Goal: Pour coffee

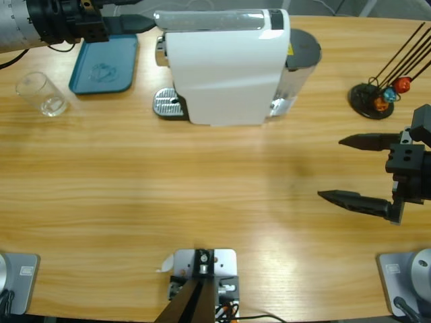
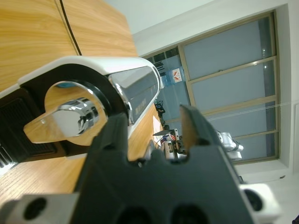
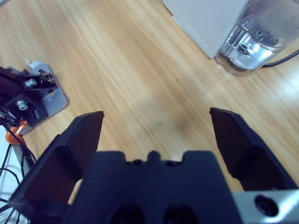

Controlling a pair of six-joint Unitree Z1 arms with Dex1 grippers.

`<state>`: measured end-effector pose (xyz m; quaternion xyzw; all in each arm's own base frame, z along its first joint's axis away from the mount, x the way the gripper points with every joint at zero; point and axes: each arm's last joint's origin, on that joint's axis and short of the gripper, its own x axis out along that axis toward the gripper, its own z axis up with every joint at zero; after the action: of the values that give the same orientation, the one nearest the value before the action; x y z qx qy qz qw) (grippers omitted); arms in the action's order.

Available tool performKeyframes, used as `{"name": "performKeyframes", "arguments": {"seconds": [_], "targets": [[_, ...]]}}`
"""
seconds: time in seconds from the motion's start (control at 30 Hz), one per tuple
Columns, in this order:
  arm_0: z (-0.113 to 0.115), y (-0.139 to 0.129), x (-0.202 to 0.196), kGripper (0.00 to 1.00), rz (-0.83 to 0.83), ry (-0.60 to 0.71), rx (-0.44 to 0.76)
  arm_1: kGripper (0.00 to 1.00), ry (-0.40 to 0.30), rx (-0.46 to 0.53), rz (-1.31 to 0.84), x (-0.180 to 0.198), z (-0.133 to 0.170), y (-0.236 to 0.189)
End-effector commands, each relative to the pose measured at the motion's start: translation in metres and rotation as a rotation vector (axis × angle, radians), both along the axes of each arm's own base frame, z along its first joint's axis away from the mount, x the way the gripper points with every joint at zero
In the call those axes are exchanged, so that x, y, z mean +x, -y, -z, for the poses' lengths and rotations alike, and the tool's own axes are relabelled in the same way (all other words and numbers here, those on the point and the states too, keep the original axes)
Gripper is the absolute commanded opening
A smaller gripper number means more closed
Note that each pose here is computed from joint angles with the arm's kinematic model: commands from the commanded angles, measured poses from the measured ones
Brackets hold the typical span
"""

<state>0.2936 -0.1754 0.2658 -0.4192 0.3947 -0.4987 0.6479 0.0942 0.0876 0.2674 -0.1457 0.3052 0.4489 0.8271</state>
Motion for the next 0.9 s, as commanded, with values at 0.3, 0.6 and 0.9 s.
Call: {"name": "performKeyframes", "arguments": {"seconds": [0.3,0.6,0.9], "targets": [[0.004,0.007,0.001,0.000,0.040,0.023,-0.020,1.000,-0.021,-0.014,-0.029,0.000,0.001,-0.002],[-0.014,0.008,-0.008,0.000,0.068,0.080,-0.042,1.000,-0.019,-0.012,-0.031,0.000,0.000,-0.002],[-0.065,-0.004,-0.032,0.157,-0.035,0.227,0.041,1.000,-0.018,-0.011,-0.034,0.000,0.000,-0.002]]}}
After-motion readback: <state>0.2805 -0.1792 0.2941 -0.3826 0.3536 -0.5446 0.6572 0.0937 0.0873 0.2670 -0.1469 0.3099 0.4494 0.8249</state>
